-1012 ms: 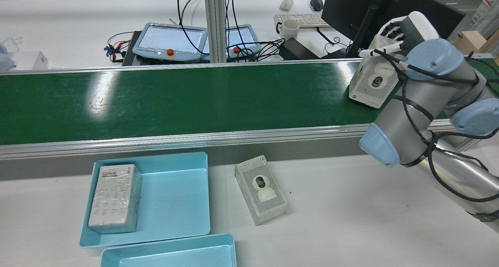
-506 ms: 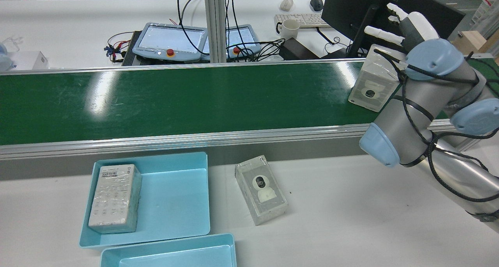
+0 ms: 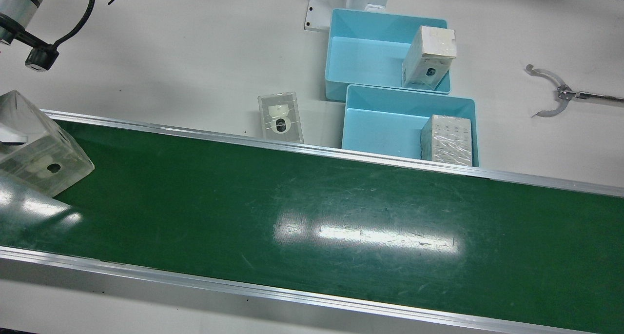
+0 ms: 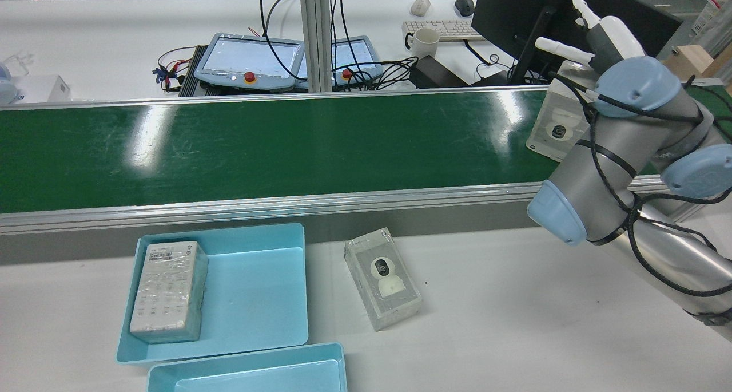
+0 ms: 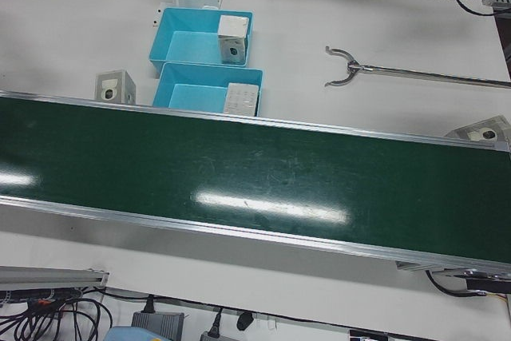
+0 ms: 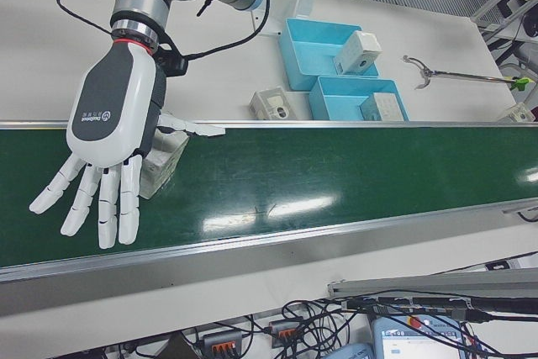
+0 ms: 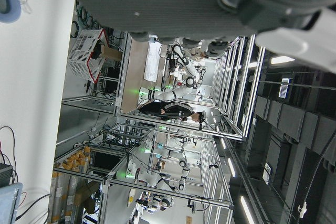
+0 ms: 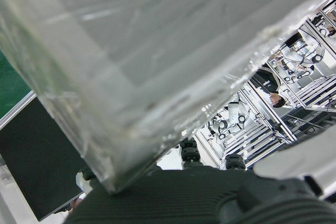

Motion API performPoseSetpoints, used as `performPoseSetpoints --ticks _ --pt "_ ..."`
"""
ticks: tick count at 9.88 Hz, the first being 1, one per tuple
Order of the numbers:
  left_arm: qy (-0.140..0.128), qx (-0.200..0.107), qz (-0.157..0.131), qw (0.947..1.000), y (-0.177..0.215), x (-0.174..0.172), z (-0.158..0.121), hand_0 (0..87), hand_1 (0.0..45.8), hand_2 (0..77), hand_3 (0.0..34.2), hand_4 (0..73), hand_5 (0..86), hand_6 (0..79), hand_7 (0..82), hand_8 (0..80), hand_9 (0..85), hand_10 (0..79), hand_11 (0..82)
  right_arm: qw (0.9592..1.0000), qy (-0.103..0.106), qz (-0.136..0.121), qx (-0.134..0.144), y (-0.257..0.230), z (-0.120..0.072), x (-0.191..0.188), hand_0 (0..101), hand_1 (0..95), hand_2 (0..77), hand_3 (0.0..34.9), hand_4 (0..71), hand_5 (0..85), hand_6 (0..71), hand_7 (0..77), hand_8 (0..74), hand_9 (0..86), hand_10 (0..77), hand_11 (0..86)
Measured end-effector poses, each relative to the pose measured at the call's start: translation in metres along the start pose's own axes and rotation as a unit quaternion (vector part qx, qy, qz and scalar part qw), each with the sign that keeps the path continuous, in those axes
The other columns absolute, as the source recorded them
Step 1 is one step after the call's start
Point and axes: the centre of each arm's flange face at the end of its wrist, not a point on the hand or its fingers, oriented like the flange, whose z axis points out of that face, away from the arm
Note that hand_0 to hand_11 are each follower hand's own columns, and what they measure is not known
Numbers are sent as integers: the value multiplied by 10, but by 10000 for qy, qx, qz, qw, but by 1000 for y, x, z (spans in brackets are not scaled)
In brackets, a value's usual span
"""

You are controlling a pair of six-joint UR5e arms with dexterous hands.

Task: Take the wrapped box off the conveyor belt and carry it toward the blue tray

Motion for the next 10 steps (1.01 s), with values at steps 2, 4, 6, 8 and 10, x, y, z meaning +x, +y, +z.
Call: performPoseSetpoints --ticks 2,4,6,8,10 --pt "0 0 0 10000 0 0 0 0 0 5 0 5 5 0 5 5 5 5 0 10000 -3 2 2 0 0 0 120 16 22 295 0 33 0 87 60 16 0 11" --pt "0 0 0 10000 0 0 0 0 0 11 0 0 5 0 5 5 0 5 0 10000 -27 12 32 -3 1 -3 120 16 22 295 0 33 0 87 60 16 0 11" --pt "0 0 0 10000 0 0 0 0 0 11 0 5 5 5 5 5 0 5 0 10000 -46 19 57 -6 2 -6 122 16 22 301 0 33 0 87 60 16 0 11" --pt "0 0 0 10000 0 0 0 0 0 11 0 5 5 5 5 0 5 0 0 9999 -61 26 76 -8 3 -7 122 16 22 301 0 33 0 87 76 16 0 11" --pt "0 0 0 10000 0 0 0 0 0 5 0 0 5 5 5 5 0 5 0 9999 -72 30 89 -10 3 -9 130 16 22 300 0 33 0 87 60 16 0 11"
